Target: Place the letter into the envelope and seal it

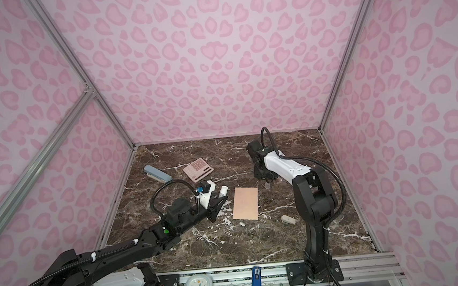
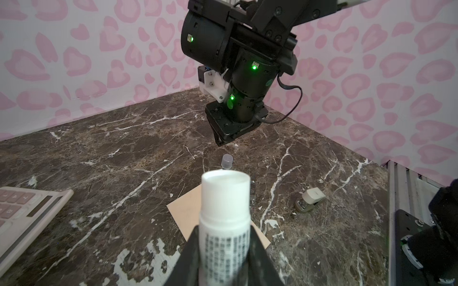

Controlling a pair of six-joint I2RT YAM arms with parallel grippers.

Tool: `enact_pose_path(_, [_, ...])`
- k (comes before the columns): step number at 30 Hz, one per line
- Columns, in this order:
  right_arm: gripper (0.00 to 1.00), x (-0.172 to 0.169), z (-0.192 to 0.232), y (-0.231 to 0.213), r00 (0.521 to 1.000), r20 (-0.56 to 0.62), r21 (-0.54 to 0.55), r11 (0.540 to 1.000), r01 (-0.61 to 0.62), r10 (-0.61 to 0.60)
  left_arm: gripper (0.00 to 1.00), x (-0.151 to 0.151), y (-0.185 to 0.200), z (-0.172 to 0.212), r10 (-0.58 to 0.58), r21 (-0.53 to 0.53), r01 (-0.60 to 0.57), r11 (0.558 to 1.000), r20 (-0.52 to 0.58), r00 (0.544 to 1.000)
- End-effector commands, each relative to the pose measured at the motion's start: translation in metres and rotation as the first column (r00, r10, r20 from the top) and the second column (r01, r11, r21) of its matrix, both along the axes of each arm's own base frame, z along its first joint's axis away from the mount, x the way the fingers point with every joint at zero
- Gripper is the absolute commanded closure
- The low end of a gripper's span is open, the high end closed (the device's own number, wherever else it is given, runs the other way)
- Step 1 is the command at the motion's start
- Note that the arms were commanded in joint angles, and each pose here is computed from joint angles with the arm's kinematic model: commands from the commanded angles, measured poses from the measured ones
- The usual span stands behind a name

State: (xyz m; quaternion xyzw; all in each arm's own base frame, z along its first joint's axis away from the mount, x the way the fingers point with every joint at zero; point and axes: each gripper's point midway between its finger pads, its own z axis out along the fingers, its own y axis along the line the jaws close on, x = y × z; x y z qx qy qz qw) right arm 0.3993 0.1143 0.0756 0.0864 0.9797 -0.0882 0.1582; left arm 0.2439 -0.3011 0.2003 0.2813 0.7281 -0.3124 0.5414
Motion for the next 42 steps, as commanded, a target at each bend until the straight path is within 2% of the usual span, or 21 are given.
enact_pose_path(1, [0.54,-0.006,-0.011,-0.003,0.998,-0.051,-0.002,1.000,0.021,-0.021,0.96,0.001,-0.001,0.005,0.004,-0.014,-0.003,1.000,0.028,1.000])
enact_pose_path(15, [0.59,-0.008,-0.041,-0.005,0.990,-0.135,0.054,0.998,0.040,-0.033,0.96,0.000,-0.004,-0.003,-0.006,0.001,0.006,1.000,0.012,1.000])
enact_pose_path(24, [0.62,-0.010,-0.042,-0.003,0.989,-0.143,0.065,0.997,0.039,-0.029,0.96,0.000,-0.003,-0.004,-0.003,-0.001,0.003,1.000,0.011,1.000])
enact_pose_path(42, [0.63,-0.015,-0.041,-0.003,0.987,-0.161,0.059,0.998,0.030,-0.020,0.96,0.001,-0.004,-0.002,0.000,-0.004,0.000,1.000,0.013,1.000])
